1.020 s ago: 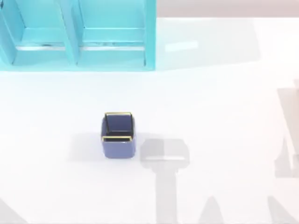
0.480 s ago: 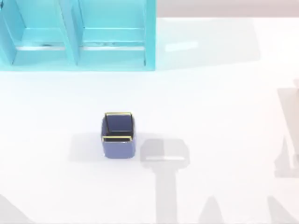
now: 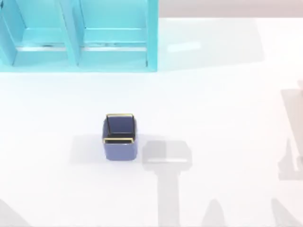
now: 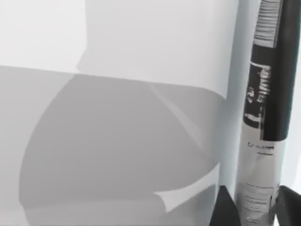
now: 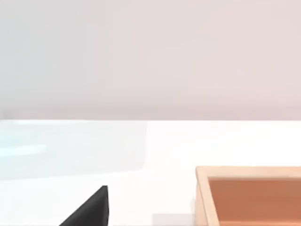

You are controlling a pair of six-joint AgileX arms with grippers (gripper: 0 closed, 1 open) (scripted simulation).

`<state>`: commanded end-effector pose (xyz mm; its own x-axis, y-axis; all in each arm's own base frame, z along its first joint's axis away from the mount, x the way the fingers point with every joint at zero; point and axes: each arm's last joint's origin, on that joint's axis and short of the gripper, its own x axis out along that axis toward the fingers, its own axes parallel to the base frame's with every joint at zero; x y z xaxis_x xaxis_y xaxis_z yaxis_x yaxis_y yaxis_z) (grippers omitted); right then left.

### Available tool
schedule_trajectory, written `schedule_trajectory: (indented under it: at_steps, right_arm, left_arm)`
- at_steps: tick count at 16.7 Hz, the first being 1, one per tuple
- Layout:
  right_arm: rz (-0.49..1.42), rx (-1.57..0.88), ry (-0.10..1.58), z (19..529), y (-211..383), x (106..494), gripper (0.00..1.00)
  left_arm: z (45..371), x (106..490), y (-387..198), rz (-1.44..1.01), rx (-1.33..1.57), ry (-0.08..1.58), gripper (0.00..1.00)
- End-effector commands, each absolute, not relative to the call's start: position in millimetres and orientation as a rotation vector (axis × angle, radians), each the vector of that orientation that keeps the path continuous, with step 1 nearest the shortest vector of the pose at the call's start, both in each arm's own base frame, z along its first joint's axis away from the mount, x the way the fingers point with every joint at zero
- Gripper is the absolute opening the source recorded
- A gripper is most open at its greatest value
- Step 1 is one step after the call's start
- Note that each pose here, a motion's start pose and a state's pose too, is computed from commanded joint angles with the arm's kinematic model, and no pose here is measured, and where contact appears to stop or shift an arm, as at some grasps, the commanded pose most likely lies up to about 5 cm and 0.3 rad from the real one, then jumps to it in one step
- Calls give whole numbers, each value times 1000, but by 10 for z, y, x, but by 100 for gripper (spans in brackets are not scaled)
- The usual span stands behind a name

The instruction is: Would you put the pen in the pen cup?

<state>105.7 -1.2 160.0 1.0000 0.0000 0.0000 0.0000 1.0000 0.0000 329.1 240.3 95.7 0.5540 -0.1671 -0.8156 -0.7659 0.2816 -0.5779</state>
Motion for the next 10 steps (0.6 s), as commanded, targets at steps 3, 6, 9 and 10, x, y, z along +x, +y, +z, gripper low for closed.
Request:
schedule_trajectory:
  at_steps: [3,6,9,10]
  right_arm:
    - [0,0,0,1600,-12,1057,100]
    - [0,0,0,1600,-12,1057,100]
    - [0,0,0,1600,-12,1057,100]
    - [0,0,0,1600,-12,1057,100]
  left_arm:
    - [1225,3078,2505,494,-1248,931,0]
    - [1622,2701,2558,498,-1252,952,0]
    - [2035,2263,2515,497,-1260,968,0]
    - [2156,2132,2489,495,-1258,964,0]
